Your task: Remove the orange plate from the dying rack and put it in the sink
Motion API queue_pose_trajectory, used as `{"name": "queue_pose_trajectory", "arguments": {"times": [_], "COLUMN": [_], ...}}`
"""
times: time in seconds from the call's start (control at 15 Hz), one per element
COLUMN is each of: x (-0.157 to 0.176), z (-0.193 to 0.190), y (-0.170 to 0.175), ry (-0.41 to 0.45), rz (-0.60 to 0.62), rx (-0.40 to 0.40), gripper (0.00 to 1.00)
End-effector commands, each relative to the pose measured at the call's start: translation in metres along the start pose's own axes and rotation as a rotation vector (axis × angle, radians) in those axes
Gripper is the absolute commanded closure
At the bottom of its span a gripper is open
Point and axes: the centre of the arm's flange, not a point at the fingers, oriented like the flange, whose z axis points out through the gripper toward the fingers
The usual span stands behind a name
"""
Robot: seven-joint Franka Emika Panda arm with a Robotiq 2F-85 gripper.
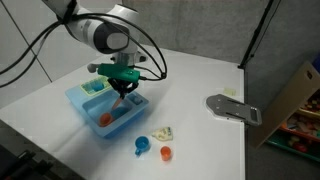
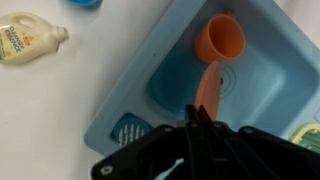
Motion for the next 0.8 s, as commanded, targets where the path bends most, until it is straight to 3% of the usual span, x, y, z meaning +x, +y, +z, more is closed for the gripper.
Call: {"name": "queue_pose_trajectory", "arguments": {"times": [0.0, 0.73], "x": [0.009, 0.012], "z": [0.007, 0.026], "y": [0.013, 0.036], "ry": [-0.013, -0.039], "rz": [0.015, 0.067], "rx": [0.003, 0.012], "gripper": [0.97, 0.97]}}
